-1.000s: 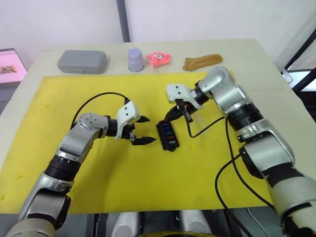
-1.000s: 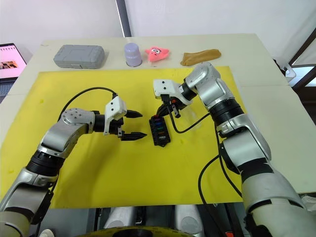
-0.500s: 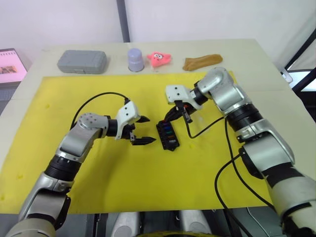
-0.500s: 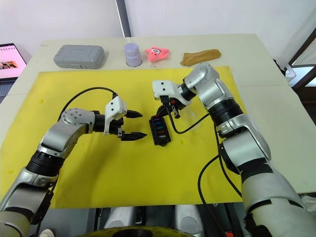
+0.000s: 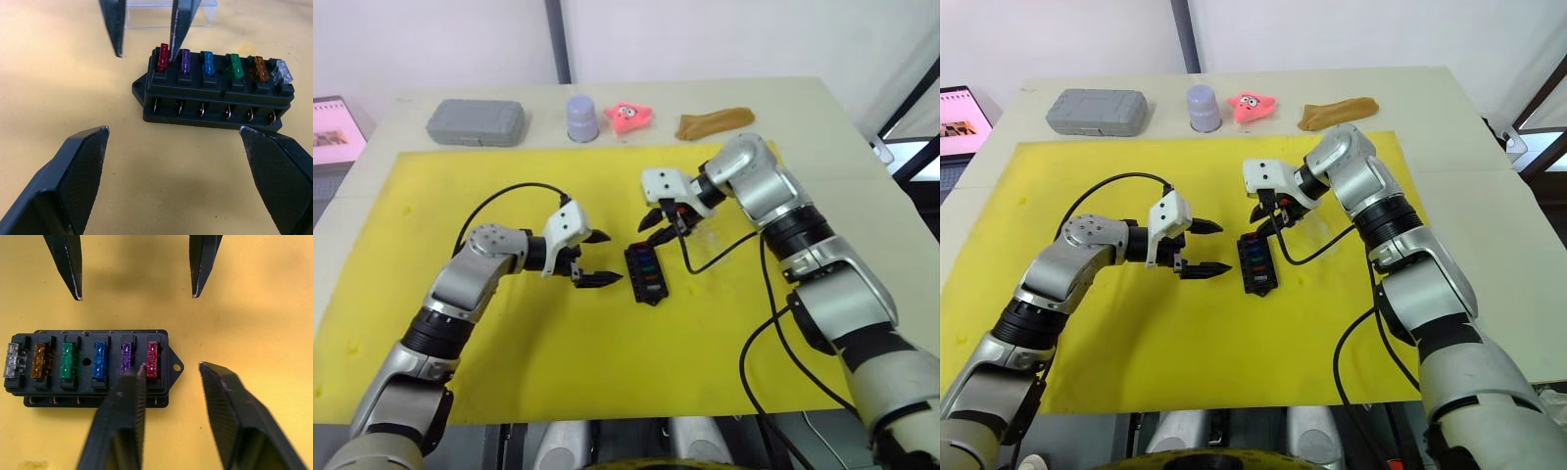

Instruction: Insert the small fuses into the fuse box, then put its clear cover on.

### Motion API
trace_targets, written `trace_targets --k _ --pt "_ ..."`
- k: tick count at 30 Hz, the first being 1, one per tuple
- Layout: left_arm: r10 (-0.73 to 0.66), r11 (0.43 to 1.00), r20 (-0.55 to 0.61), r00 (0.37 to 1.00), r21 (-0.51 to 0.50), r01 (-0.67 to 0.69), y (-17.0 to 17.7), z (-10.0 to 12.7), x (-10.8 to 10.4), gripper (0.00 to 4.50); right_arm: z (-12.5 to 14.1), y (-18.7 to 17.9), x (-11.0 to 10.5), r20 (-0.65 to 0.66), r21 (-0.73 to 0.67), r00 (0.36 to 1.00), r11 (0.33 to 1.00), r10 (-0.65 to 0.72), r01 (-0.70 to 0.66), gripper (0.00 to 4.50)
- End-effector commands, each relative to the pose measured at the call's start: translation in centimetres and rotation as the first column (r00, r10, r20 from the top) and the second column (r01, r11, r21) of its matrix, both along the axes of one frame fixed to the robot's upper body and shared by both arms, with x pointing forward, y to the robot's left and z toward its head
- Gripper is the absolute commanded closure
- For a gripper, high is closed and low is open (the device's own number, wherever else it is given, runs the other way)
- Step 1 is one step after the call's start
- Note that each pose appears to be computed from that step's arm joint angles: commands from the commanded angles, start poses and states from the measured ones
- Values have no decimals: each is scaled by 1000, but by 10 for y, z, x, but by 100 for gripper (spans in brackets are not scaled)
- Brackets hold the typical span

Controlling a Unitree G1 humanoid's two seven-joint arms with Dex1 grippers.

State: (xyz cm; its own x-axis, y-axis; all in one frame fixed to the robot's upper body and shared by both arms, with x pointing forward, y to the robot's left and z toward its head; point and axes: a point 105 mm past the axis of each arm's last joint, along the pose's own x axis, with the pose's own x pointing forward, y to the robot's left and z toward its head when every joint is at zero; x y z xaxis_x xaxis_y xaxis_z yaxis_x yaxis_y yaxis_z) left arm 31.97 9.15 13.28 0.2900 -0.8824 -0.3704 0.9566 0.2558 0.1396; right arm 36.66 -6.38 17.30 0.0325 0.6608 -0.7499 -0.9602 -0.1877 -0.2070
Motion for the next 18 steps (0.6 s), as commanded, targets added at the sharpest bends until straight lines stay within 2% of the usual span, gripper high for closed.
trace_targets --k 1,16,18 --pt "-2 1000 44 999 -11 3 2 12 1 0 20 7 0 53 32 998 999 25 -27 276" --pt "-4 1000 48 999 -13 4 2 14 2 0 44 3 -11 55 106 997 993 50 -55 276" --pt "-3 1000 48 999 -13 4 3 14 2 0 44 3 -12 57 126 997 990 52 -59 335"
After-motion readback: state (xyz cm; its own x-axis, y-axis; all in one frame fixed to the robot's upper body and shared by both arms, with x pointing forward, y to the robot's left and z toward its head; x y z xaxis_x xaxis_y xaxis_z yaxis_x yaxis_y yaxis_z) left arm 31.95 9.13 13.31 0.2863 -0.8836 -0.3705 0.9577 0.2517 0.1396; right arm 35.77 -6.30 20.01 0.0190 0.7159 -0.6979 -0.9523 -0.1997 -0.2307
